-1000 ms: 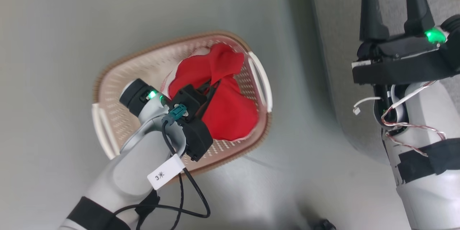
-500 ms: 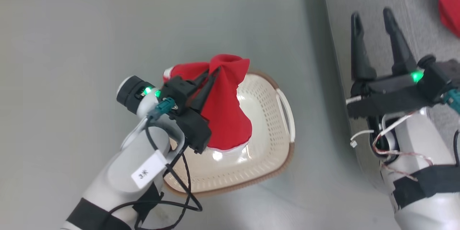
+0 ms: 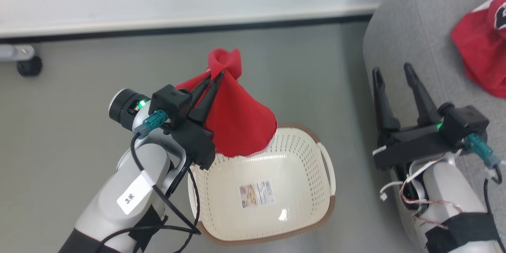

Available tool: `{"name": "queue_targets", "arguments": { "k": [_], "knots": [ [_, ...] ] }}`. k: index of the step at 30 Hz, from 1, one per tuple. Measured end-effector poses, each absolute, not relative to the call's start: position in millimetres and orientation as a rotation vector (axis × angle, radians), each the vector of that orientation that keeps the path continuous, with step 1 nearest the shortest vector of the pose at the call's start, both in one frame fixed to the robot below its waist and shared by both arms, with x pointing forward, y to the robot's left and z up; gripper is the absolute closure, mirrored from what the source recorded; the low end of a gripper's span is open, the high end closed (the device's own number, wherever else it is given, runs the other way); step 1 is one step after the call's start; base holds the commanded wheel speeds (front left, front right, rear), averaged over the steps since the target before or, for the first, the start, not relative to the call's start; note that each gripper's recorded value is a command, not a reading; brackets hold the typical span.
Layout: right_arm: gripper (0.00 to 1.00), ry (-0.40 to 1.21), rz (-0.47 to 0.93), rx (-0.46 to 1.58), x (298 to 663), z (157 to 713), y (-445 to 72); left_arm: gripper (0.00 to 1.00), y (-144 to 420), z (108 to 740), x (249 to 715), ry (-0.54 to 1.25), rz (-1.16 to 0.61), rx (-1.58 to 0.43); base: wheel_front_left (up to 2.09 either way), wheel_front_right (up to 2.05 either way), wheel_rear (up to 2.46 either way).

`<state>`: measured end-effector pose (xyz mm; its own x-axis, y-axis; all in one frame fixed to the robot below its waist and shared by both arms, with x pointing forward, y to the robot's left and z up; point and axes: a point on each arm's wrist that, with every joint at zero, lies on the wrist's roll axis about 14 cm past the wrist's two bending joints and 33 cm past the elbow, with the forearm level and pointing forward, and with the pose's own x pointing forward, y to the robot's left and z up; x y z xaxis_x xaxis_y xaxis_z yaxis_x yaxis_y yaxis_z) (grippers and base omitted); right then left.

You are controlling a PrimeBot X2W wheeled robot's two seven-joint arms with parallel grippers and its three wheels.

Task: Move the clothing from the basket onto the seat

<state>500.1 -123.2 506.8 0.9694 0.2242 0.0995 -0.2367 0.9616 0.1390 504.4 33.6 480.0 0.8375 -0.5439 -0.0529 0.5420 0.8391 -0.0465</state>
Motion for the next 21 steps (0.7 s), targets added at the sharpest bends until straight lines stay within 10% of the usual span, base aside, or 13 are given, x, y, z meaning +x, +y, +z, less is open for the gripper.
{"name": "queue_targets", "arguments": {
  "k": [21],
  "knots": [
    [0.0,-0.138,0.46,0.116,412.5,551.2,-50.2,1.0,38.8,573.9,424.0,-0.136,-0.583,-0.018,0.0,0.0,0.0]
  ]
}}
